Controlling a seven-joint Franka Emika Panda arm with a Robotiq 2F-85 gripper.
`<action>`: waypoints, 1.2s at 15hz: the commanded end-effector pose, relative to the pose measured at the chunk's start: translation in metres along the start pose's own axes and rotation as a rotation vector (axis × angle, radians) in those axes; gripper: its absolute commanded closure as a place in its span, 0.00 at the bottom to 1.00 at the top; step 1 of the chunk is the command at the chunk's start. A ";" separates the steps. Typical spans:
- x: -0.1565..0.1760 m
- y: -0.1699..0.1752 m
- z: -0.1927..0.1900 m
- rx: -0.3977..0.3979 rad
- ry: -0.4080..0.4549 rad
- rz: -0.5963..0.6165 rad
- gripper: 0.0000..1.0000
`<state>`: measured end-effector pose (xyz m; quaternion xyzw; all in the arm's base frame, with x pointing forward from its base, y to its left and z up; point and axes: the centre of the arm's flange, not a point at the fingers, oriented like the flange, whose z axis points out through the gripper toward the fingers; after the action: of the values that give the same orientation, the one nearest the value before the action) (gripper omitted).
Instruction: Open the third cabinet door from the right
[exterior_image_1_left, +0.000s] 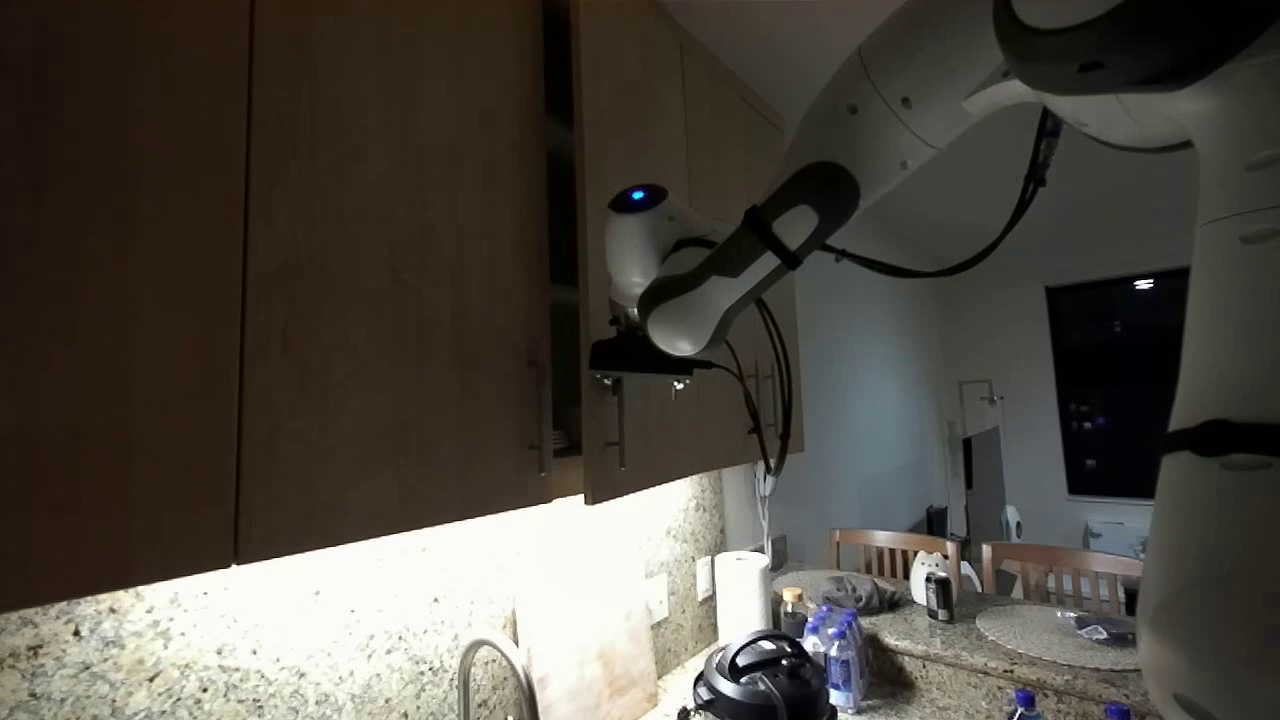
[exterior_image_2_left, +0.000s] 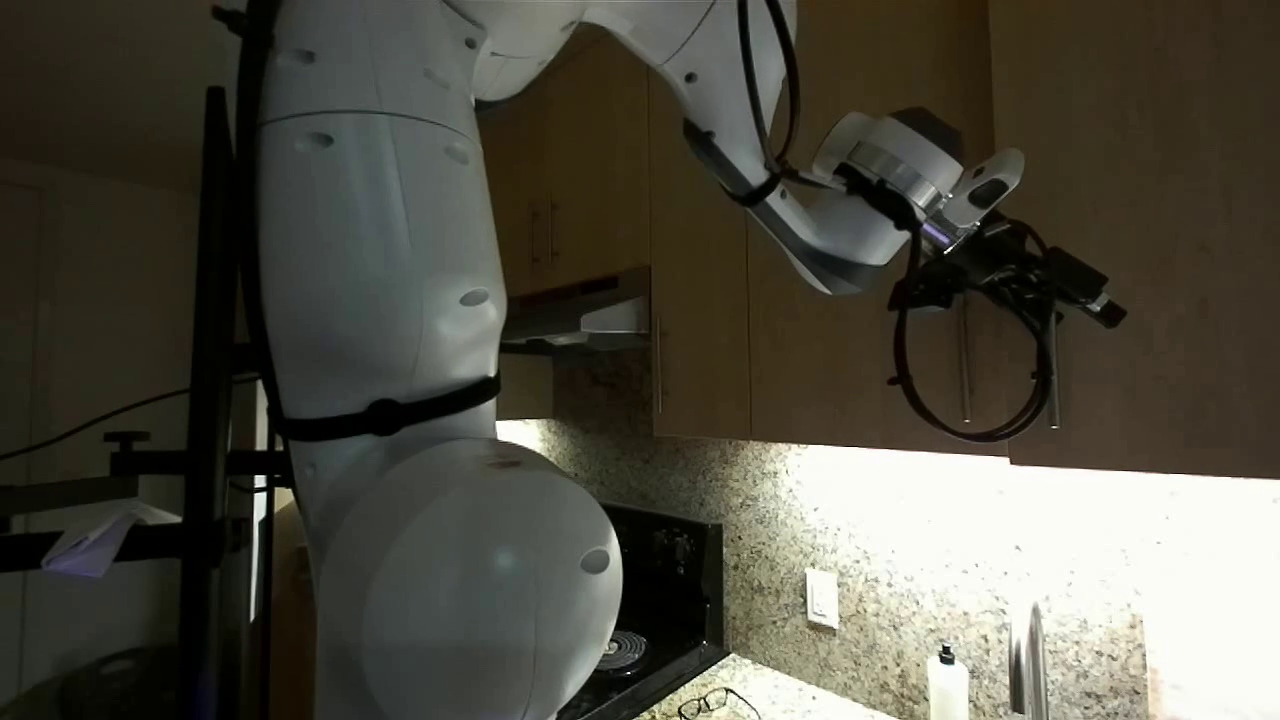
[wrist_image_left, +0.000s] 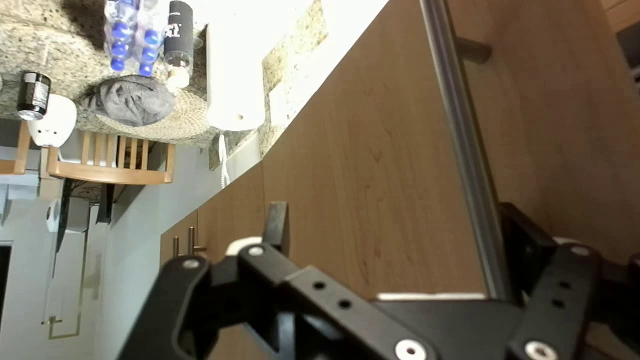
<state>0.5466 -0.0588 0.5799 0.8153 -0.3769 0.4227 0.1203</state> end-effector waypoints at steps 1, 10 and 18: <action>0.006 0.075 -0.003 -0.075 0.005 0.014 0.00; 0.010 0.126 -0.010 -0.005 -0.011 -0.089 0.00; 0.020 0.177 -0.008 0.043 -0.010 -0.160 0.00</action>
<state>0.4602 -0.1241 0.5752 0.8453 -0.2850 0.4434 0.0876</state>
